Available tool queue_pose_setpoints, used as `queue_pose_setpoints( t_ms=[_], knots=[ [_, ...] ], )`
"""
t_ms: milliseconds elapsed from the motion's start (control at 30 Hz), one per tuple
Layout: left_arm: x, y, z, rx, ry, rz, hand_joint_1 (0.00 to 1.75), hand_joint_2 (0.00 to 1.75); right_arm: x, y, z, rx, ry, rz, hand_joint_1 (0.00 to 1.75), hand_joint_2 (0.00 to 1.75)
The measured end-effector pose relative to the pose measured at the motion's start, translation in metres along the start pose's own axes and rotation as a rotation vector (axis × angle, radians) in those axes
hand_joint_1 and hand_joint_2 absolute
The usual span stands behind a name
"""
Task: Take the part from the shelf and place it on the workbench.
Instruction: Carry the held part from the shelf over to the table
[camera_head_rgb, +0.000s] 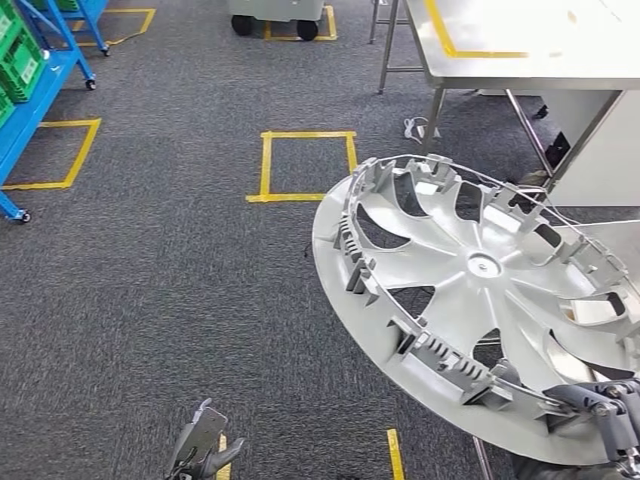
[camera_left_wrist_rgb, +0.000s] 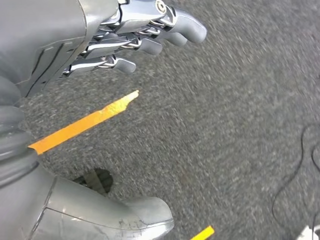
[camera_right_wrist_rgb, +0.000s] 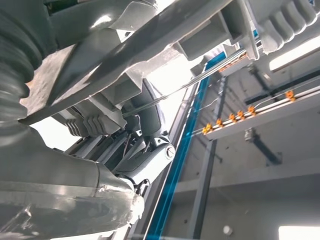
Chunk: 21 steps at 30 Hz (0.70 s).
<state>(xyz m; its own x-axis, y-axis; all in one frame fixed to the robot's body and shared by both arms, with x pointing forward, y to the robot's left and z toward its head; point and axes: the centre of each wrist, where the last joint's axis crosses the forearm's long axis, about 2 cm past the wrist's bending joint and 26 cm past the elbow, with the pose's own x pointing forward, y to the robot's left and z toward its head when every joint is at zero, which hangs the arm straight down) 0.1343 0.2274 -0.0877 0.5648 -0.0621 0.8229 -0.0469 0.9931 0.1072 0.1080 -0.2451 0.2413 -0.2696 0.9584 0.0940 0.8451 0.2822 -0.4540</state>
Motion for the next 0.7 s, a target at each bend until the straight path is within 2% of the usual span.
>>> queue_pose_setpoints(
  t_ms=[700],
  knots=[
    [-0.003, 0.0007, 0.0022, 0.0, -0.006, 0.011, 0.0, 1.75, 0.0001, -0.0006, -0.0004, -0.004, 0.002, 0.0, 1.75, 1.75]
  ],
)
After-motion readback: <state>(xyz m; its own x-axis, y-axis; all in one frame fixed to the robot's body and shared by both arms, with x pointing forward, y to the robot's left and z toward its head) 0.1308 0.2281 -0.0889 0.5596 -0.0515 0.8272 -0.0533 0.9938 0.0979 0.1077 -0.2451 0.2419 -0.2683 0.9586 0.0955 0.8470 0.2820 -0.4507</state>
